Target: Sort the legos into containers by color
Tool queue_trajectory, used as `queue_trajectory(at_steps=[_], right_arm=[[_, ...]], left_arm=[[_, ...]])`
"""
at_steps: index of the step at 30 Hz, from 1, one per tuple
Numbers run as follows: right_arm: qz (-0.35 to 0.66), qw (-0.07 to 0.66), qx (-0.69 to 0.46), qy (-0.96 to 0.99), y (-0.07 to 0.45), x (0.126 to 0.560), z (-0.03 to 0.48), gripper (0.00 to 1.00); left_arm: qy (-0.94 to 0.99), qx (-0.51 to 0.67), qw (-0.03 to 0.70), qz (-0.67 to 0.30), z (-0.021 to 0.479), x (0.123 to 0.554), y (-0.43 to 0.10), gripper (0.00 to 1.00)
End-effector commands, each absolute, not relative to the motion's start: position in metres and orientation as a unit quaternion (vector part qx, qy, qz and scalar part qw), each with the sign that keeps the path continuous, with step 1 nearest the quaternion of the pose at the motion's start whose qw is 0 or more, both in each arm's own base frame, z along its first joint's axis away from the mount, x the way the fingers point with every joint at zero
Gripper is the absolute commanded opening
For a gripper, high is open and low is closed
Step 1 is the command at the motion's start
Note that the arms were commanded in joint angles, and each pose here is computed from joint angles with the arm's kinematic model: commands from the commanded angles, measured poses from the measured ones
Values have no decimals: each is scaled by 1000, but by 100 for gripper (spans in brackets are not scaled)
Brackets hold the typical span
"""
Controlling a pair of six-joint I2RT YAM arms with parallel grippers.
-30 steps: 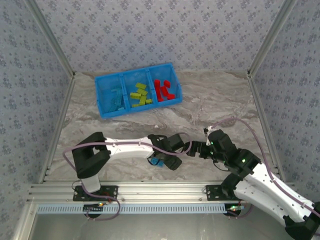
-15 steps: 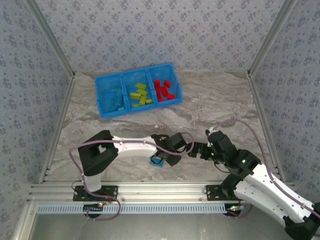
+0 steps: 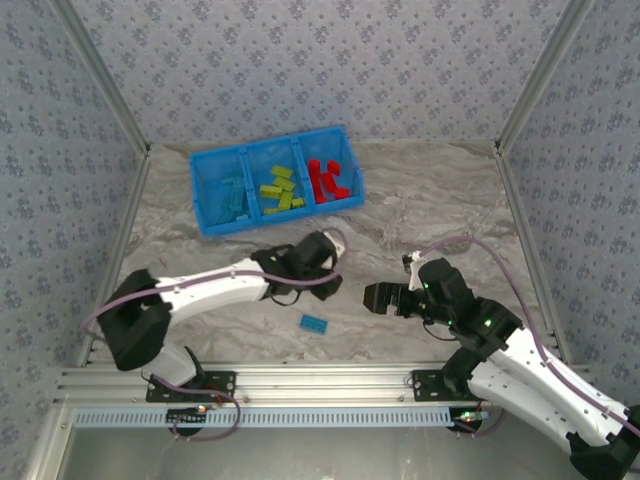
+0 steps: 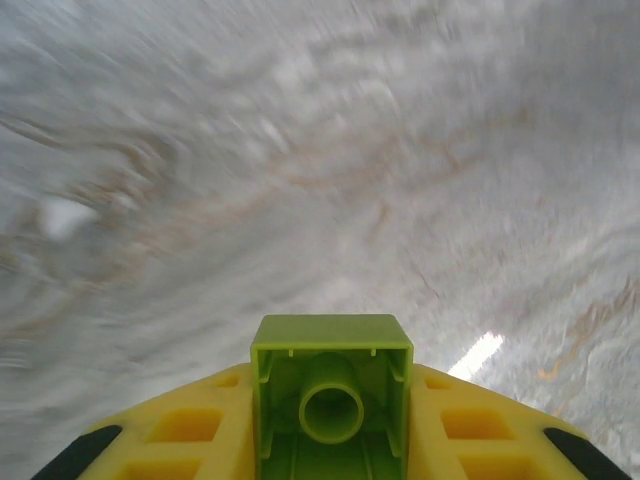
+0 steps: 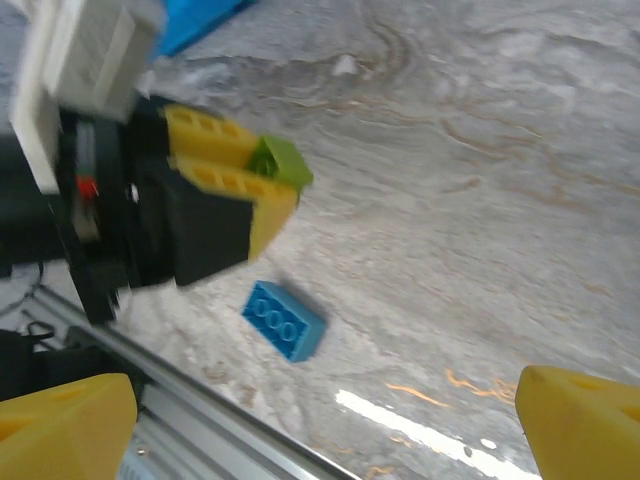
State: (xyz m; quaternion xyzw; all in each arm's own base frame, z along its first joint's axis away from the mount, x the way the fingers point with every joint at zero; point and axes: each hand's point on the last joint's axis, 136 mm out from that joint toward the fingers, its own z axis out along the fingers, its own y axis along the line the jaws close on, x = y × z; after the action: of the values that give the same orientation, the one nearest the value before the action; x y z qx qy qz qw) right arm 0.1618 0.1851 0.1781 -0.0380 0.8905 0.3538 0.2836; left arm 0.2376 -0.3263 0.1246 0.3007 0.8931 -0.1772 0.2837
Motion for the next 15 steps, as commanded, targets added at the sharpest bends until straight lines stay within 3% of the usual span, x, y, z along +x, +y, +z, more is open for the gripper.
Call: queue_trajectory(at_steps=[1, 8, 15], right_arm=[[394, 301, -65, 866, 197, 160, 198, 100], [372, 310, -49, 874, 184, 159, 196, 100], [367, 321, -36, 872, 177, 160, 198, 100]], left_arm=[[888, 263, 340, -164, 172, 285, -304, 31], [900, 175, 394, -58, 212, 400, -219, 31], [925, 113, 363, 14, 196, 499, -165, 35]])
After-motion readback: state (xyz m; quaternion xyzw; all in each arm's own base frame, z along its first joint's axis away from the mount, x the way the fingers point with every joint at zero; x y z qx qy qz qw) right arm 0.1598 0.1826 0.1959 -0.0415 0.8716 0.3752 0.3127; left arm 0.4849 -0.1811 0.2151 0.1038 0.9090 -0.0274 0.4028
